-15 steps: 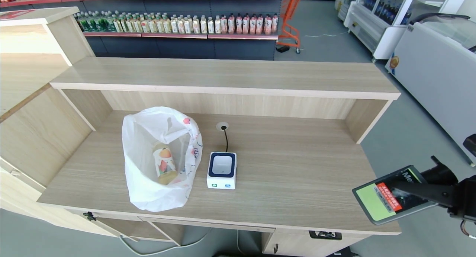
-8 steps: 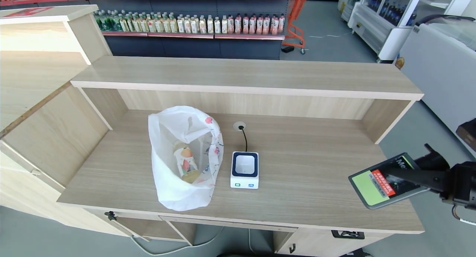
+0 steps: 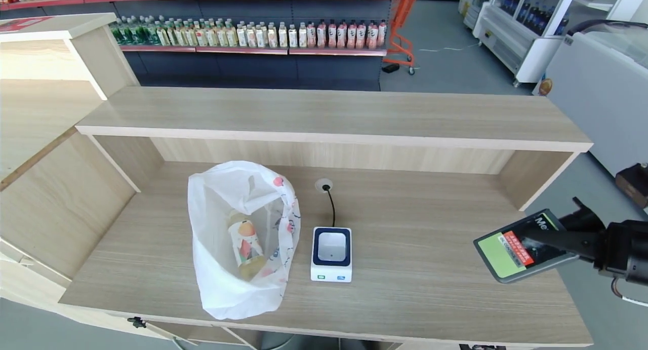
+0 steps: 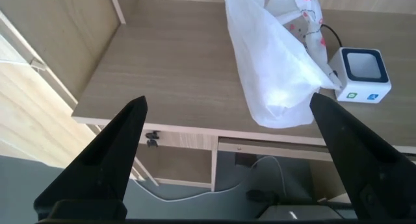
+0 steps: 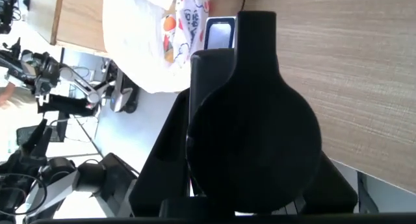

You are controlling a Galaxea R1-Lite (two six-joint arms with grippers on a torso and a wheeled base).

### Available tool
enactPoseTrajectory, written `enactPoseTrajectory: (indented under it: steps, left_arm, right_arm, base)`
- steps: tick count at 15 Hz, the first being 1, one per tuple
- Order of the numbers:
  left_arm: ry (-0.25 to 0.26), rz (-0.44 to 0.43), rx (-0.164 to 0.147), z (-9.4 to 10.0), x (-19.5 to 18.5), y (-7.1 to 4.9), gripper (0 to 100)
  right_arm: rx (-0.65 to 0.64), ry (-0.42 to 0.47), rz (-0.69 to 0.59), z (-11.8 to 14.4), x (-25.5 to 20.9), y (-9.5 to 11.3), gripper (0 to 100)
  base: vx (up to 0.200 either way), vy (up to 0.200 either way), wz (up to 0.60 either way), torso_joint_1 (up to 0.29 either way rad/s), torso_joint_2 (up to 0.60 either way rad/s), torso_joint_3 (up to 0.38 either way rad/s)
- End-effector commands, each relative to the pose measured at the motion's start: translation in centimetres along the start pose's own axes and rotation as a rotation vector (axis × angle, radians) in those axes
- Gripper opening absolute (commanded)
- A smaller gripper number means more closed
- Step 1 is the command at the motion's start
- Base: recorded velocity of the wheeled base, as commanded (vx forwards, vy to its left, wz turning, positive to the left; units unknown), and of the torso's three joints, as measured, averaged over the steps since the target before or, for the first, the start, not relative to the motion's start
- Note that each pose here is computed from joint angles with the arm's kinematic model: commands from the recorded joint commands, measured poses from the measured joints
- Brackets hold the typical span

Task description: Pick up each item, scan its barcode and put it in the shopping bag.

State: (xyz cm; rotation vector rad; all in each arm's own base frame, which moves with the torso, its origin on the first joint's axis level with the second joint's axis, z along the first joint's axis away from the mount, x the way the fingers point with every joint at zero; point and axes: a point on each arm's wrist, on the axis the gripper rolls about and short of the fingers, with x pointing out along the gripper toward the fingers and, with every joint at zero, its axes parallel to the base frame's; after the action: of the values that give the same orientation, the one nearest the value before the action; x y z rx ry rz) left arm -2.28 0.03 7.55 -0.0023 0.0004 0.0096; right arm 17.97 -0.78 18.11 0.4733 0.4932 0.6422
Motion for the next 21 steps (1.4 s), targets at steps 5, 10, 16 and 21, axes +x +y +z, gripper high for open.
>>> enactPoseTrajectory:
  steps: [5,10,16,21]
  left_arm:
    - [0.000,0.003,-0.005,0.0,0.0,0.0,100]
    - [0.000,0.001,-0.007,0.0,0.0,0.0,100]
    - [0.000,0.001,-0.001,0.0,0.0,0.0,100]
    - [0.000,0.001,-0.001,0.0,0.0,0.0,100]
  right_arm:
    - [-0.025,0.049,0.019,-0.2,1.8,-0.5,0]
    - [-0.024,0.089,0.051,-1.0,2.4,0.0,0]
    - [-0.110,0.194,-0.044,-2.0,5.5,-2.7,0]
    - [-0.110,0.273,-0.001,-2.6,8.2,-3.2,0]
  base:
    - [0.000,0.080,0.00,0.005,0.00,0.000]
    - [0.000,0.200,0.00,-0.001,0.00,0.000]
    - [0.000,0.067,0.00,-0.001,0.00,0.007]
    - [0.000,0.000,0.00,0.000,0.00,0.000]
